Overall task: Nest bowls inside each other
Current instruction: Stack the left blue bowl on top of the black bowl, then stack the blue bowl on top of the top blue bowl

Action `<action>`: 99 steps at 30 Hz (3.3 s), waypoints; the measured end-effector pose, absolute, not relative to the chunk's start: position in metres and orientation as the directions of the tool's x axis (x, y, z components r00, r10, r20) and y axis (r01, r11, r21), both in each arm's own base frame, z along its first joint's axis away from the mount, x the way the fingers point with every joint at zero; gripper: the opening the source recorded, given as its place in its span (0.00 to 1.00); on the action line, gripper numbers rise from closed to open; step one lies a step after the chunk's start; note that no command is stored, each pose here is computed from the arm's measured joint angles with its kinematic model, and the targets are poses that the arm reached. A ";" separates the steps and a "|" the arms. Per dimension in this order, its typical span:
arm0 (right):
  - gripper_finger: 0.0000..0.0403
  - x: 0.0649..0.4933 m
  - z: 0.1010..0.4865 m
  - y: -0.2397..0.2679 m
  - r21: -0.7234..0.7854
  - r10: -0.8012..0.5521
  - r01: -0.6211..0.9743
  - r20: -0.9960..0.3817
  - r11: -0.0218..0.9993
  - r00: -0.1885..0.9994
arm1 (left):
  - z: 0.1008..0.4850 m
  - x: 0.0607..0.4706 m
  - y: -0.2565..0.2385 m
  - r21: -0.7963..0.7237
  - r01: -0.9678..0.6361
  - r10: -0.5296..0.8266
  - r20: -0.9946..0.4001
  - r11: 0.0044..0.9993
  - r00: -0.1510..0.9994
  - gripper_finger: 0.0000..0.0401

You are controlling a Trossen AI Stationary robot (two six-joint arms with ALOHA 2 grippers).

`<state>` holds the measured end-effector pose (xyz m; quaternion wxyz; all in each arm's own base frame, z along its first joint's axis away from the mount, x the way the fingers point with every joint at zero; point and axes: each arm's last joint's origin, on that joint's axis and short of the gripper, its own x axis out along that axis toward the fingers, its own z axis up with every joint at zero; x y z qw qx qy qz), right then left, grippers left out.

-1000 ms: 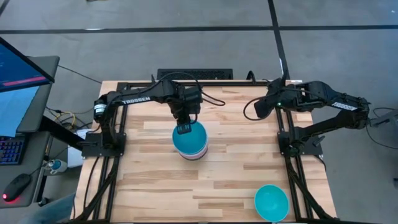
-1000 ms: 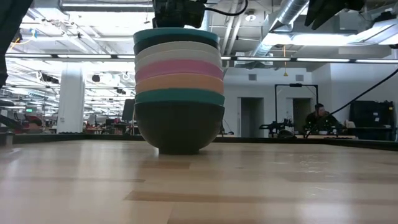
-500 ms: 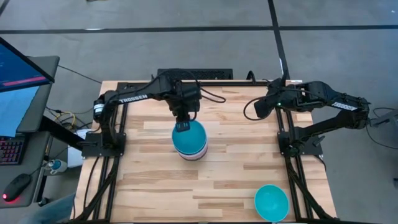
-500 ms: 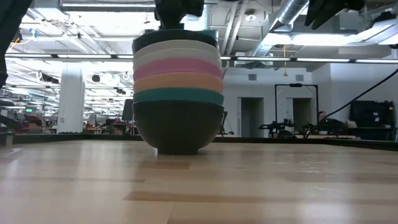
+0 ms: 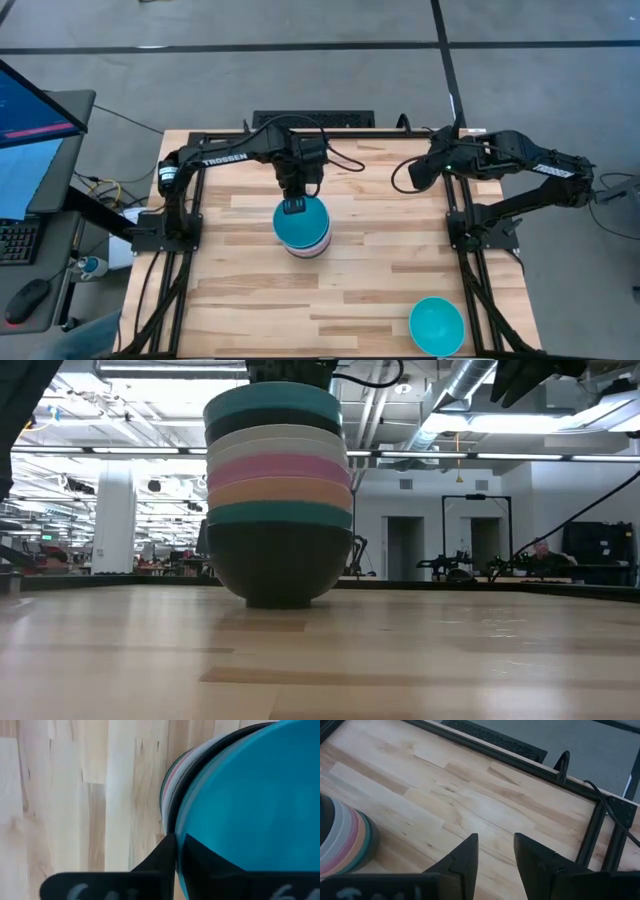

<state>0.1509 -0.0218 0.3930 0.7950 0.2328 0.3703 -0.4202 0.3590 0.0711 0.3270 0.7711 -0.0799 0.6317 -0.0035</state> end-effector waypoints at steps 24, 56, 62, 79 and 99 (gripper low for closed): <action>0.37 0.150 0.392 -0.022 0.040 -0.500 0.839 -0.787 0.543 0.362 | 0.356 0.344 0.067 -0.064 -0.091 -0.042 -0.975 0.994 0.218 0.34; 0.44 0.132 0.275 0.194 0.257 0.279 0.658 -0.957 0.708 0.074 | 0.479 0.315 0.041 0.092 -0.053 0.095 -0.550 0.994 0.830 0.40; 0.47 0.131 0.244 0.217 0.092 0.148 0.670 -0.989 0.737 -0.026 | 0.475 0.320 0.042 0.088 -0.060 0.097 -0.529 0.994 0.843 0.40; 0.57 0.143 0.200 0.234 -0.093 -0.023 0.672 -0.993 0.734 -0.112 | 0.467 0.323 0.042 0.021 -0.099 0.094 -0.556 0.995 0.826 0.40; 0.07 0.159 0.185 0.233 -0.130 -0.057 0.705 -0.990 0.697 -0.126 | 0.464 0.322 0.042 0.048 -0.078 0.091 -0.579 0.996 0.810 0.40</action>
